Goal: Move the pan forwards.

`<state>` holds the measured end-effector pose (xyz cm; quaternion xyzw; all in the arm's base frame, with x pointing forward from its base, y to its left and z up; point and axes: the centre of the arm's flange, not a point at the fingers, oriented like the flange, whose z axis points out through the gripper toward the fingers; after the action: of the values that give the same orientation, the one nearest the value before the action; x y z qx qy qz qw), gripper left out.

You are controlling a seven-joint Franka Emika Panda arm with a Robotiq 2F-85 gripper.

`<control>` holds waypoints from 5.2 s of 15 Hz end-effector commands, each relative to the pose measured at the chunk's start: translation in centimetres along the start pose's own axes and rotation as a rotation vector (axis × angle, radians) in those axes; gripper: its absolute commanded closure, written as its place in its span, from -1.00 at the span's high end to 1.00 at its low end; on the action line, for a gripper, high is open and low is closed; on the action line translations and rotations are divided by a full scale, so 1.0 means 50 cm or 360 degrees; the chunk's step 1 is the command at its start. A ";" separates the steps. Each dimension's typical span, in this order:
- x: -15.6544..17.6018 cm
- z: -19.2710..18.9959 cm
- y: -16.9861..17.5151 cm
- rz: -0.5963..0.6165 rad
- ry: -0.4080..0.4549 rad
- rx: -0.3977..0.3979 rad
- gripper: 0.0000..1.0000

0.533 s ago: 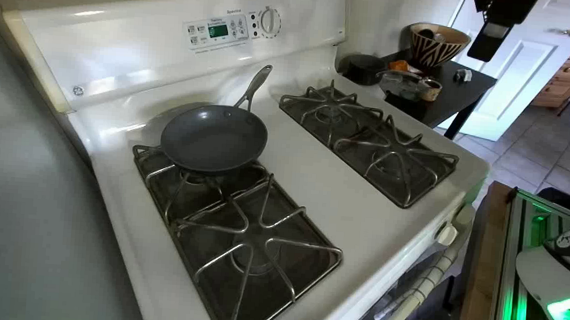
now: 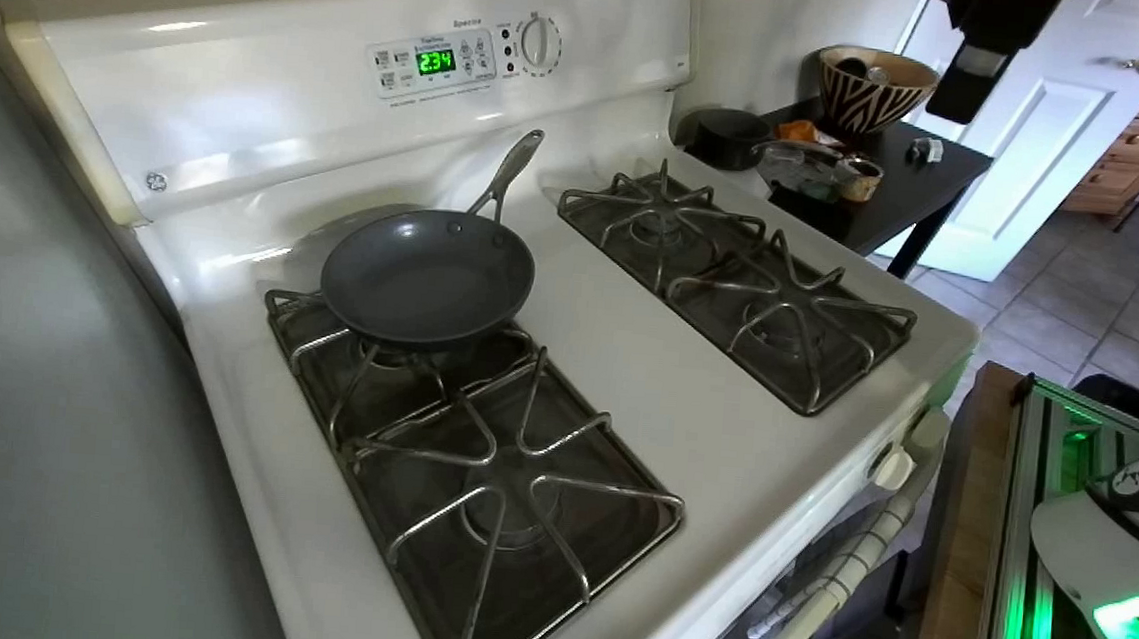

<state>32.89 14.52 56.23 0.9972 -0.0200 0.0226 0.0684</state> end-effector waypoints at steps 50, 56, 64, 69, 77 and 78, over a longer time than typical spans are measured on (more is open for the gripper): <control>0.757 0.498 -0.132 0.1302 0.0154 -0.0142 0.58; 0.764 0.517 -0.141 0.1348 0.0127 -0.0202 0.56; 0.768 0.523 -0.151 0.1398 0.0094 -0.0244 -0.18; 0.775 0.521 -0.154 0.1427 0.0084 -0.0241 -0.31; 0.784 0.525 -0.156 0.1472 0.0074 -0.0247 -0.88; 0.785 0.525 -0.155 0.1477 0.0064 -0.0252 -0.89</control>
<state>72.75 16.32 31.63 0.8865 -0.4379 0.0784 0.1270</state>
